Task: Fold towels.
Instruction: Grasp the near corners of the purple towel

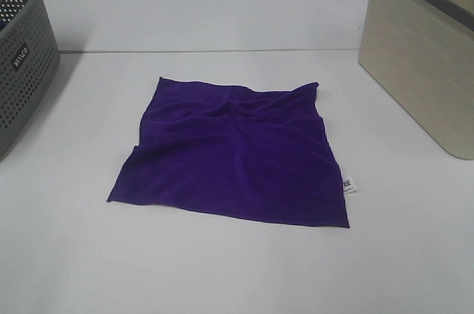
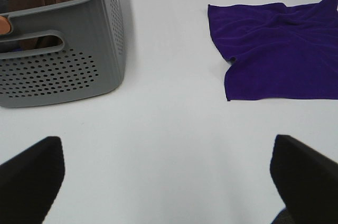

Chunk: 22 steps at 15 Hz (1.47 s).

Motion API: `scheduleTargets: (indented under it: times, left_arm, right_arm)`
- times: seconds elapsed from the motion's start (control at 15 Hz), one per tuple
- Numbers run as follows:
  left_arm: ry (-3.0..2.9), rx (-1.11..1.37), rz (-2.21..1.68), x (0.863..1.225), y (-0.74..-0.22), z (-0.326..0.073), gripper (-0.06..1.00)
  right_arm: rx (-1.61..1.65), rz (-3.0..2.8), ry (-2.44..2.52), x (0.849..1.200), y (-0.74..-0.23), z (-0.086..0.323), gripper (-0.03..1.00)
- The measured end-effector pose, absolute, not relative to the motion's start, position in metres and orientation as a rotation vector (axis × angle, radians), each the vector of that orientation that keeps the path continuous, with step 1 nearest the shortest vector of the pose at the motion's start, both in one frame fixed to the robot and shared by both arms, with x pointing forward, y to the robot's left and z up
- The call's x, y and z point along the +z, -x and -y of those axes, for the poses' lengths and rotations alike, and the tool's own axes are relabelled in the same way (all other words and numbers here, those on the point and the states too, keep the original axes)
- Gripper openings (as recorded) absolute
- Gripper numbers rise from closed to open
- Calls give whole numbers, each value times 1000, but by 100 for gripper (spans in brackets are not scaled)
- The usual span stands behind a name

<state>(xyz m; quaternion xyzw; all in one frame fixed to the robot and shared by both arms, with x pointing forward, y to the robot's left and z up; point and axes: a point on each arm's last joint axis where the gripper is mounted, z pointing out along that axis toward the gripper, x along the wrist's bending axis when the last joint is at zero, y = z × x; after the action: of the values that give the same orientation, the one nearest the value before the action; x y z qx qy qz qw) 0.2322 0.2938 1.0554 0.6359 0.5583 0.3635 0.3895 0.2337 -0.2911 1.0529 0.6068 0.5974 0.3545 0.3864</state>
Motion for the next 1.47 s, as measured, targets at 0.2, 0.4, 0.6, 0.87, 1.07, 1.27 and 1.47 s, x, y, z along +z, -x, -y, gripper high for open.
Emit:
scheduleTargets:
  times: [0.2, 0.4, 0.6, 0.87, 1.07, 1.27, 1.47]
  left_arm:
    - [-1617, 924, -1419, 1055, -232, -294, 99]
    - [-1617, 926, -1420, 1055, -232, -294, 99]
    - [-1620, 935, -1423, 1055, -232, -295, 99]
    - [-1620, 936, -1423, 1055, -232, -295, 99]
    - [-1620, 936, -1423, 1055, -232, -295, 99]
    - [-1620, 936, -1423, 1055, -232, -295, 99]
    - [-1620, 936, -1423, 1055, -232, -295, 99]
  right_arm:
    - [903, -1521, -1545, 1053, -234, 291, 85]
    - [903, -1521, -1545, 1053, -234, 291, 85]
    - [897, -1520, -1544, 1053, -234, 291, 89]
    - [894, -1519, -1544, 1053, -234, 292, 95]
    - [894, -1517, -1546, 1053, -234, 292, 95]
    - [895, -1516, -1547, 1053, -234, 292, 95]
    - [895, -1516, -1547, 1053, -234, 292, 95]
